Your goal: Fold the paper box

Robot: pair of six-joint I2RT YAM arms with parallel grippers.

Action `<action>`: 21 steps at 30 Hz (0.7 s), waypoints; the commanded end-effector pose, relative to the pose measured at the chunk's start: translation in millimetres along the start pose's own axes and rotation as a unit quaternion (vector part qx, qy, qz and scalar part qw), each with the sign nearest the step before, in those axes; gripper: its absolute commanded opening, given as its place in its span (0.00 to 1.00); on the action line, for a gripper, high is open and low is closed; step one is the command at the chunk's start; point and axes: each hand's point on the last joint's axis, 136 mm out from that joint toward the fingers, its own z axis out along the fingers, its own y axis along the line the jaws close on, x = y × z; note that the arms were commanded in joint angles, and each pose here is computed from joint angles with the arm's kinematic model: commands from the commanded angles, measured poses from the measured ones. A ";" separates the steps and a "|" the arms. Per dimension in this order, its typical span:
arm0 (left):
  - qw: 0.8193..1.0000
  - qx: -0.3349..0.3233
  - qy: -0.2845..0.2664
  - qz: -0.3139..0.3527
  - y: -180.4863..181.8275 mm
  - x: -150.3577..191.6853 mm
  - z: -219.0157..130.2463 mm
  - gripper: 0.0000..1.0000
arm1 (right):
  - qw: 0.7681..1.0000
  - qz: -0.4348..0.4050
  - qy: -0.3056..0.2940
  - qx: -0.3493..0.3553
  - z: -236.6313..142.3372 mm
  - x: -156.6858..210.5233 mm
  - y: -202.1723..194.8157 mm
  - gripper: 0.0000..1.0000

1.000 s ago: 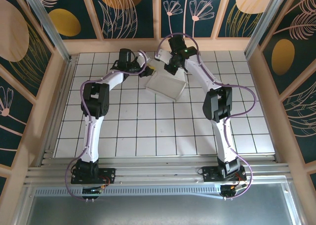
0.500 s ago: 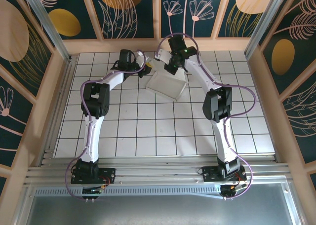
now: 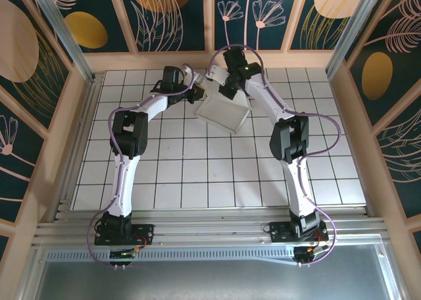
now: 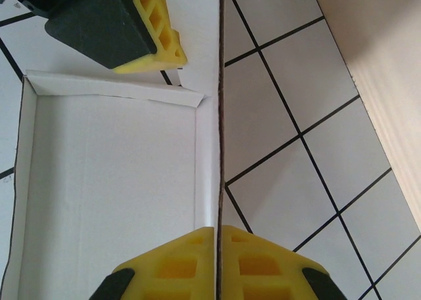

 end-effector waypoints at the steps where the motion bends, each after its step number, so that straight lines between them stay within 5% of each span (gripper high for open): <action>1: 0.997 0.054 -0.030 -0.039 -29.4 -37.8 -4.1 0.02 | 1.000 0.001 -0.003 -0.002 -6.6 -5.1 7.2 0.00; 8: 0.990 0.095 -0.031 -0.099 -44.2 -49.1 0.3 0.01 | 1.000 0.003 -0.006 -0.004 -4.6 -6.3 9.1 0.00; 21: 0.991 0.051 0.044 -0.114 -31.4 18.5 16.4 0.04 | 1.000 -0.001 0.006 0.010 -0.2 1.1 8.4 0.00</action>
